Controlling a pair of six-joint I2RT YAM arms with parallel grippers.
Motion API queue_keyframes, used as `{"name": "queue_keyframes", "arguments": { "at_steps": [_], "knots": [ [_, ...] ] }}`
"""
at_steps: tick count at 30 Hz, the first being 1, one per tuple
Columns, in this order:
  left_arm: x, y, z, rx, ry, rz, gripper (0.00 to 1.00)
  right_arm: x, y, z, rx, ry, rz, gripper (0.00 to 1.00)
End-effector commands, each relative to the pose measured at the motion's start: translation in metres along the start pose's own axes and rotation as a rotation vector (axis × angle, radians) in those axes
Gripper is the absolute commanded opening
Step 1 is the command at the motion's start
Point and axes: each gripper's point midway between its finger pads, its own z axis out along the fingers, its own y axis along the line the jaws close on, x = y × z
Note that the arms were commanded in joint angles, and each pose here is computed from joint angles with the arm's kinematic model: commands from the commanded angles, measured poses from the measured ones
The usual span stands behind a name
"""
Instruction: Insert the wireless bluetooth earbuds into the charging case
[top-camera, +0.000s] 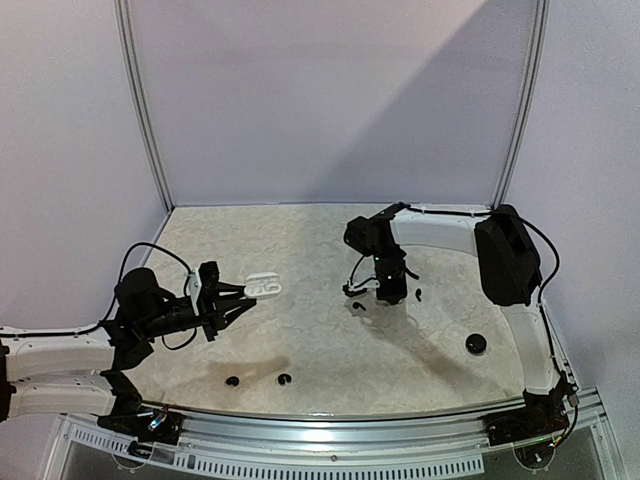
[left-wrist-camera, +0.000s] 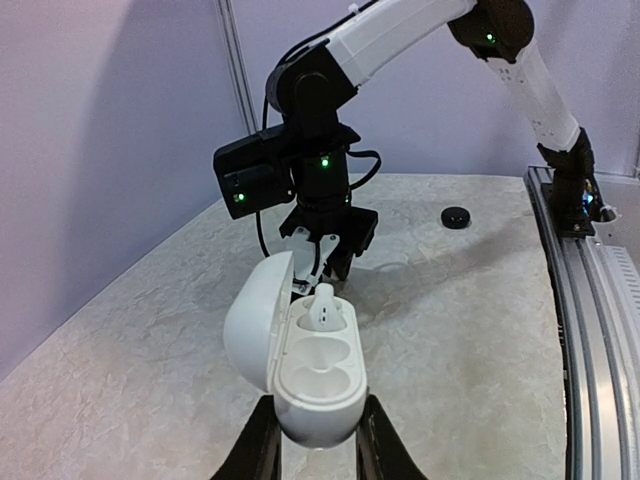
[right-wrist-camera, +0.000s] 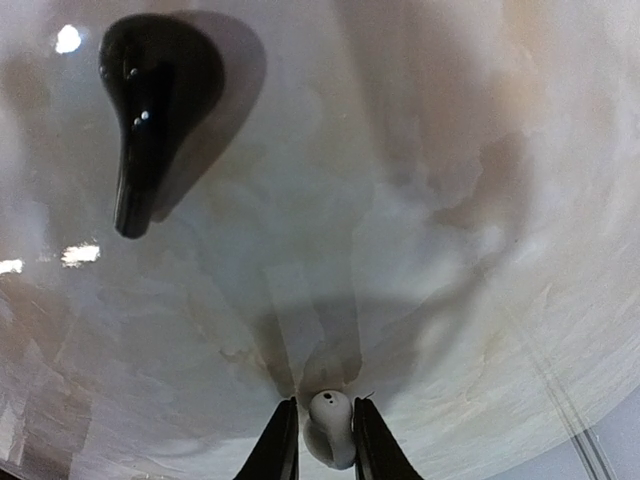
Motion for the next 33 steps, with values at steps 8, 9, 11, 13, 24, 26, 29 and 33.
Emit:
{"name": "queue_keyframes", "arguments": {
  "at_steps": [8, 9, 11, 13, 24, 26, 29, 33],
  "knots": [
    [0.000, 0.001, -0.001, 0.003, 0.002, 0.010, 0.00, 0.001, 0.003, -0.008, -0.002, -0.014, 0.003, 0.22],
    [0.000, 0.001, -0.001, 0.004, 0.003, 0.009, 0.00, 0.001, 0.003, -0.009, -0.002, -0.016, 0.004, 0.22],
    [0.001, 0.001, -0.001, 0.005, 0.004, 0.009, 0.00, 0.002, 0.003, -0.011, 0.001, -0.018, 0.008, 0.23],
    [0.000, 0.001, -0.001, 0.006, 0.002, 0.011, 0.00, 0.002, 0.003, -0.011, 0.002, -0.018, 0.008, 0.23],
    [0.001, 0.000, 0.000, 0.010, 0.010, 0.011, 0.00, 0.006, 0.002, -0.017, 0.012, -0.024, 0.019, 0.23],
    [0.000, 0.000, 0.000, 0.012, 0.008, 0.011, 0.00, 0.006, 0.001, -0.018, 0.014, -0.026, 0.020, 0.23],
    [0.001, 0.000, 0.000, 0.012, 0.009, 0.011, 0.00, 0.007, 0.000, -0.018, 0.016, -0.028, 0.024, 0.23],
    [0.001, 0.000, 0.000, 0.012, 0.009, 0.011, 0.00, 0.007, 0.001, -0.017, 0.011, -0.025, 0.025, 0.21]
  ]
}}
